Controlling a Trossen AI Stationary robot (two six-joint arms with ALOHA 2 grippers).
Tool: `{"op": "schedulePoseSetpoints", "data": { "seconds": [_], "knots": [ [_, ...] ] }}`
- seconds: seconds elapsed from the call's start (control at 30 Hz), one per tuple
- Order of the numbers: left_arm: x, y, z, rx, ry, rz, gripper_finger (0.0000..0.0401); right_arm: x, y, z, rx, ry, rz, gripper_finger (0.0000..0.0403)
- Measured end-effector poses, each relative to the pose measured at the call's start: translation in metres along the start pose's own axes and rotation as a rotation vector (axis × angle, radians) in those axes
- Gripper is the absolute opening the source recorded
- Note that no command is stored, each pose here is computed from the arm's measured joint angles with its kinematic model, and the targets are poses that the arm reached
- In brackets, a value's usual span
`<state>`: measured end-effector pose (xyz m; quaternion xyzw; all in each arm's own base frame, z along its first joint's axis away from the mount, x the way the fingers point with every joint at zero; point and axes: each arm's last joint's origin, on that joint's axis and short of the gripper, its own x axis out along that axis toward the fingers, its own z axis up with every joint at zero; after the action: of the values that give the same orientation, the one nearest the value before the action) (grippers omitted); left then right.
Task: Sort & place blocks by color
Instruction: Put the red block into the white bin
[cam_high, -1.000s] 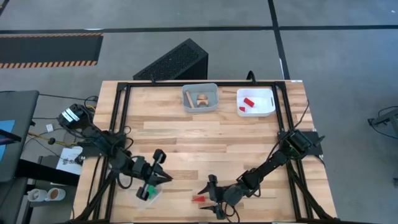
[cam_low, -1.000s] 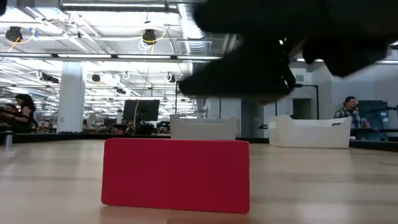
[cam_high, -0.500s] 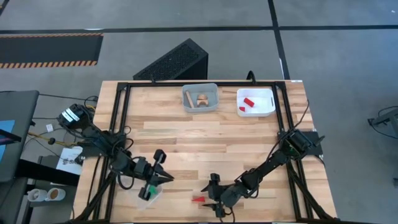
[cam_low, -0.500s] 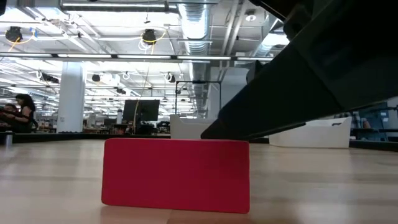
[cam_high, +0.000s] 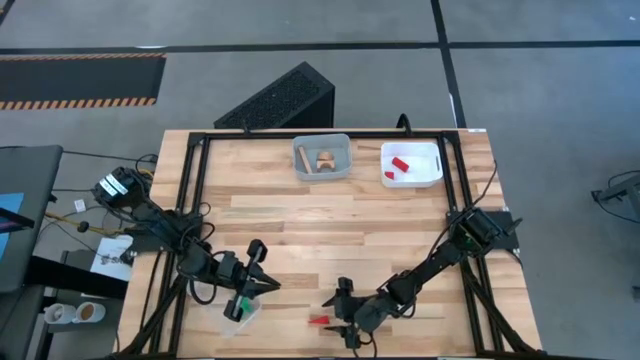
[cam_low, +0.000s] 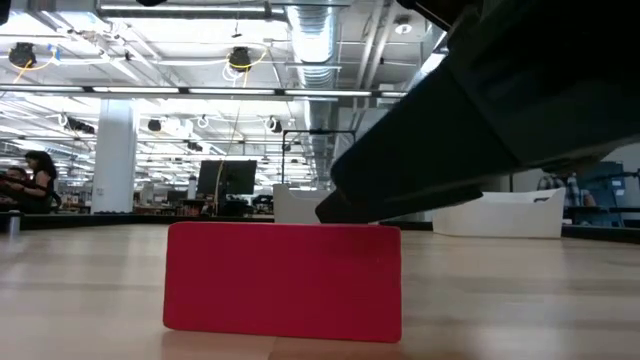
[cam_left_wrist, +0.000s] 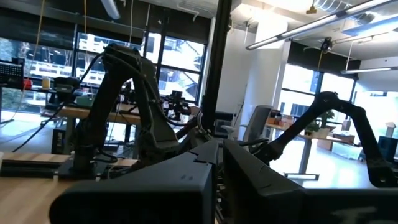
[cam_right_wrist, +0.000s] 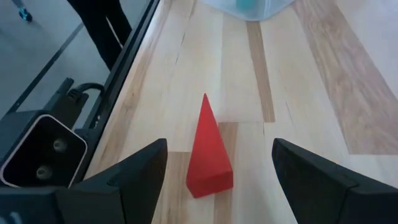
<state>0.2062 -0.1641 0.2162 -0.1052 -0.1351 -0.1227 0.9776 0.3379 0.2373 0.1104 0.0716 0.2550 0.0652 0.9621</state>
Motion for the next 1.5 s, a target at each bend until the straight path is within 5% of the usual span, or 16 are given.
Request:
{"op": "schedulePoseSetpoints", "data": {
  "seconds": [0.6, 0.73, 0.9, 1.0, 1.13, 1.37, 1.5],
  "knots": [
    [0.001, 0.002, -0.003, 0.006, 0.030, 0.015, 0.0012, 0.035, -0.003, -0.016, -0.013, 0.043, -0.004, 0.0297],
    [0.001, 0.002, -0.003, 0.006, 0.031, 0.022, 0.0012, 0.033, -0.005, -0.015, -0.019, 0.082, -0.022, 0.0236],
    [0.001, 0.003, -0.004, 0.015, 0.036, 0.035, 0.0012, 0.015, -0.013, 0.005, -0.020, 0.153, -0.067, 0.0099],
    [0.001, 0.003, -0.004, 0.029, 0.042, 0.037, 0.0012, -0.001, -0.016, 0.020, -0.025, 0.184, -0.102, 0.0097],
    [0.001, 0.003, -0.005, 0.023, 0.045, 0.043, 0.0012, -0.026, -0.030, 0.037, -0.056, 0.224, -0.308, 0.0097],
    [0.001, 0.003, -0.006, 0.017, 0.054, 0.045, 0.0012, -0.108, -0.099, 0.075, 0.155, 0.266, -0.890, 0.0097],
    [0.002, 0.005, -0.007, 0.018, 0.062, 0.054, 0.0012, -0.150, -0.137, 0.095, 0.196, 0.281, -1.083, 0.0097]
  ]
}}
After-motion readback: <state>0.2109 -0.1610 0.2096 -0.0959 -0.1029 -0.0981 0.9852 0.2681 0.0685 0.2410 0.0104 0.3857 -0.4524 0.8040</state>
